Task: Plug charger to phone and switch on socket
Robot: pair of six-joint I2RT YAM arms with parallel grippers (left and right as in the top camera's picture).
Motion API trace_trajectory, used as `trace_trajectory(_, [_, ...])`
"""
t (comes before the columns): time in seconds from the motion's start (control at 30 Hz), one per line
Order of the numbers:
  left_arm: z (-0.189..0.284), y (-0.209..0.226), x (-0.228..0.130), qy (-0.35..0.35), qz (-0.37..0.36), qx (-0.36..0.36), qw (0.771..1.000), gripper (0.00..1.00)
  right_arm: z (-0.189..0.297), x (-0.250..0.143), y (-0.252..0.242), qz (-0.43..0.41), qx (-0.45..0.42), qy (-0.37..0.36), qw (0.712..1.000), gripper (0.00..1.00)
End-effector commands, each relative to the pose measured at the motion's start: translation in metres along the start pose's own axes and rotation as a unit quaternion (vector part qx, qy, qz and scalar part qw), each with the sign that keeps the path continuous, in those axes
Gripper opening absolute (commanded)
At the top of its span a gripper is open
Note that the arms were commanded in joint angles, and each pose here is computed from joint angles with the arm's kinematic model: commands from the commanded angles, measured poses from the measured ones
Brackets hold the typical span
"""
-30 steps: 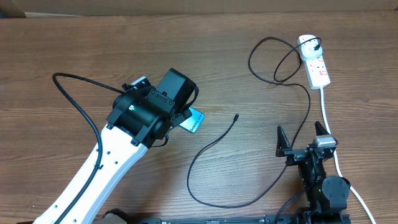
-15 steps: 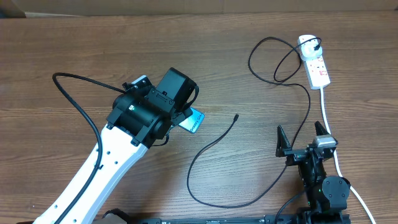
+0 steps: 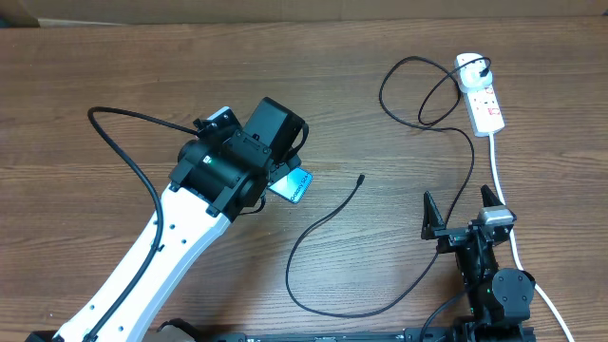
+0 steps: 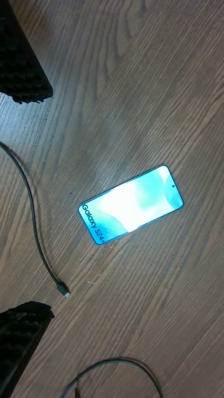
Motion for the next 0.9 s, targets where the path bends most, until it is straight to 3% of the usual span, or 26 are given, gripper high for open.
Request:
trace_trajectory(0.0, [-0.006,0.001,0.001,-0.006,0.007,0.014,1.0,1.0,0.0,-0.002,0.0,0.001,-0.001,-0.001,1.0,1.0])
trace_trajectory(0.47, [-0.006,0.002,0.001,-0.005,0.012,0.018,1.0,1.0,0.0,-0.002,0.0,0.001,-0.001,-0.001,1.0,1.0])
trace_trajectory(0.73, [-0.013,0.012,0.019,-0.036,0.208,0.034,0.977,1.0,0.0,-0.002,0.0,0.001,-0.001,-0.001,1.0,1.0])
trace_trajectory(0.87, [-0.03,0.0,0.03,-0.011,0.14,0.007,0.99,1.0,0.0,-0.002,0.0,0.001,-0.001,-0.001,1.0,1.0])
Point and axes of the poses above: each gripper's point midway between its finger pads, its own z axis back along the fingers, its own y axis along the line the jaws close on, x = y × z, the point moved 5 cm from there along z, back along the fingers, and after that the axes turned 8 degrees about -z, right-handed, at the moved point
